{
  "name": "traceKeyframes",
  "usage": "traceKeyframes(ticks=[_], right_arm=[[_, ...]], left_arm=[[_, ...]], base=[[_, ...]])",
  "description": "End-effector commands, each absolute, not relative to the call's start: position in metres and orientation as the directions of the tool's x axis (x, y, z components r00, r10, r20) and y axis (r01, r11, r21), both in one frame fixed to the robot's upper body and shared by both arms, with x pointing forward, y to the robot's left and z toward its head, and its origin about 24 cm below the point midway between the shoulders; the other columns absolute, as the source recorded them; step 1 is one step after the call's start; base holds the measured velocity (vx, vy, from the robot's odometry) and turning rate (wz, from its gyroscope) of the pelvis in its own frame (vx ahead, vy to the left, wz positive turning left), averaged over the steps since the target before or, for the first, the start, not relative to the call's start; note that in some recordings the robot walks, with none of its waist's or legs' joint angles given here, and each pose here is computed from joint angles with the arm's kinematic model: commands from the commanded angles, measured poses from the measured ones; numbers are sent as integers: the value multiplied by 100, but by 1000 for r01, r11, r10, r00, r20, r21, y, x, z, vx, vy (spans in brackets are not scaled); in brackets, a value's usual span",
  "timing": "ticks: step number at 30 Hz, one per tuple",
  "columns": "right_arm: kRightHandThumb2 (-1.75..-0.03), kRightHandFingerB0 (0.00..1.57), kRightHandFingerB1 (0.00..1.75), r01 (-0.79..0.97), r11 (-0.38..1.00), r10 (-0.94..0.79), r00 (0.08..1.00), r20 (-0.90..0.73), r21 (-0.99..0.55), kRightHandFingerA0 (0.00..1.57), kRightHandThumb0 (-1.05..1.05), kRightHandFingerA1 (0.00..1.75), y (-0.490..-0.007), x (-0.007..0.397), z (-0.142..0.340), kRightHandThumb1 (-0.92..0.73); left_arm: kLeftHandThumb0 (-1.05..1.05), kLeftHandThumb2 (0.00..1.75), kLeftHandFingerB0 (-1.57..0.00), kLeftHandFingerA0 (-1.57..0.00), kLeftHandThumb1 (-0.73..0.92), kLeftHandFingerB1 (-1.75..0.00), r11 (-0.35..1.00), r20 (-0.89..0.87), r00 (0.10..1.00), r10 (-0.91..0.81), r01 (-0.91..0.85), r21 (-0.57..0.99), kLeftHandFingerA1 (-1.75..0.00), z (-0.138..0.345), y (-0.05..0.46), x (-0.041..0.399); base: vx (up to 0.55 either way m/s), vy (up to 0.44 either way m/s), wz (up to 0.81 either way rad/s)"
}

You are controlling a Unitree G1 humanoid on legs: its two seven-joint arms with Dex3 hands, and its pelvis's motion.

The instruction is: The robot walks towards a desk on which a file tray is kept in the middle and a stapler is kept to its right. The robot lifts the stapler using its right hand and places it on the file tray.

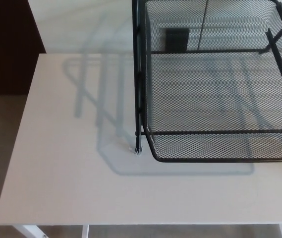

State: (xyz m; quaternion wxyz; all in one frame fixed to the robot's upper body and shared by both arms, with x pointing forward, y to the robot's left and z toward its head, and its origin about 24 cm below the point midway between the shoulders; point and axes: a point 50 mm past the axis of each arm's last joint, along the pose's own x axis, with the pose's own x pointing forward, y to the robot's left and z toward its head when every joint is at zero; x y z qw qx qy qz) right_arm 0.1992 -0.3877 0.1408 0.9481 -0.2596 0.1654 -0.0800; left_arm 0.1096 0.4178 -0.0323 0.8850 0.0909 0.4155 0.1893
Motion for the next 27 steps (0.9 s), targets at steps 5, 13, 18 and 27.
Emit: traceKeyframes(ticks=[5, 13, 18, 27], right_arm=[[-56, 10, 32, -473, 479, 87, 864, -496, -740, 0, -64, 40, -344, 215, 128, -48], [-54, 8, 33, -569, 360, -9, 791, -612, -740, 0, -57, 36, -356, 224, 117, -43], [-71, 7, 37, -587, 356, -28, 771, -637, -727, 4, -56, 29, -357, 227, 109, -36], [-72, 7, 38, -594, 273, -44, 778, -627, -757, 3, -60, 37, -354, 241, 94, -38]], left_arm=[[-81, 110, 0, 0, 75, -24, 907, -709, 566, 421, -266, 326, -35, -26, 422, 110], [-80, 110, 0, 0, 75, -24, 899, -709, 552, 439, -261, 353, -38, -26, 425, 105], [-85, 109, 0, 0, 75, -22, 897, -707, 553, 441, -261, 355, -41, -27, 425, 106], [-87, 107, 0, -1, 74, -22, 896, -713, 544, 443, -244, 370, -43, -31, 424, 102]], base=[[0, 0, 0], [0, 0, 0], [0, 0, 0], [0, 0, 0]])
